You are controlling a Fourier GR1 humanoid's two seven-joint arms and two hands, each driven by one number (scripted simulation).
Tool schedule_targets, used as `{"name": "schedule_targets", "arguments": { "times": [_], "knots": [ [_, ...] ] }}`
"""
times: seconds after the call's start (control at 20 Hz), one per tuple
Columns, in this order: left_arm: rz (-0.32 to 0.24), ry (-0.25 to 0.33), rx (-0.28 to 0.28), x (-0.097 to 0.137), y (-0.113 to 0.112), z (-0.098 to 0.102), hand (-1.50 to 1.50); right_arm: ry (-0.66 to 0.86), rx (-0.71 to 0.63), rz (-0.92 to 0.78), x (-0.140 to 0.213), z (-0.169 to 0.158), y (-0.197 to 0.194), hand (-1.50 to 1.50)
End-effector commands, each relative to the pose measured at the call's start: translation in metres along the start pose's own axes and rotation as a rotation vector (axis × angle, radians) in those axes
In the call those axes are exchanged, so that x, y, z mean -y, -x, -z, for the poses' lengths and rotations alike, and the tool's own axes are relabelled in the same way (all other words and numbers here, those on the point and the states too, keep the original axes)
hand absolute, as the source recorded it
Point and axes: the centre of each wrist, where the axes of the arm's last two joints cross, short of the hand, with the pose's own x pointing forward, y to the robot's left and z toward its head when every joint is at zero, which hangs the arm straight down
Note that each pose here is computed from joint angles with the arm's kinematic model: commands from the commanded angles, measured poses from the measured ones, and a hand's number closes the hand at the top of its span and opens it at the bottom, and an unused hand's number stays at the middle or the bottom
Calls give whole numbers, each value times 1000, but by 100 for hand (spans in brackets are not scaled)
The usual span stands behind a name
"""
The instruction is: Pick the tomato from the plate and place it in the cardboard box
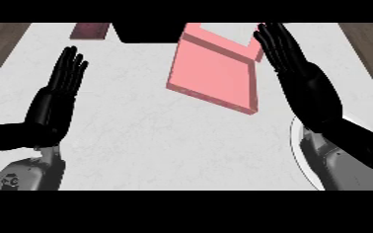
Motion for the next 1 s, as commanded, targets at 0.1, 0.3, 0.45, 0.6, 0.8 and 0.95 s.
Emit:
{"name": "schedule_targets", "arguments": {
  "times": [0.1,0.3,0.45,0.6,0.8,0.95],
  "knots": [
    [160,-78,-140,-27,20,-17,0,110,41,-100,66,-44,-19,-150],
    [254,-146,-290,-52,43,-44,0,186,-217,-681,147,-77,-39,-150],
    [290,-129,-359,-46,56,-59,0,611,-208,-503,151,-136,-3,-150],
    [298,-120,-363,-40,61,-54,0,669,-109,-430,163,-196,7,-150],
    [290,-95,-358,-32,67,-69,0,470,-177,-596,199,-230,-14,-150],
    [303,-114,-357,-35,51,-47,0,316,-322,-799,218,-236,-48,-150]
  ]
}}
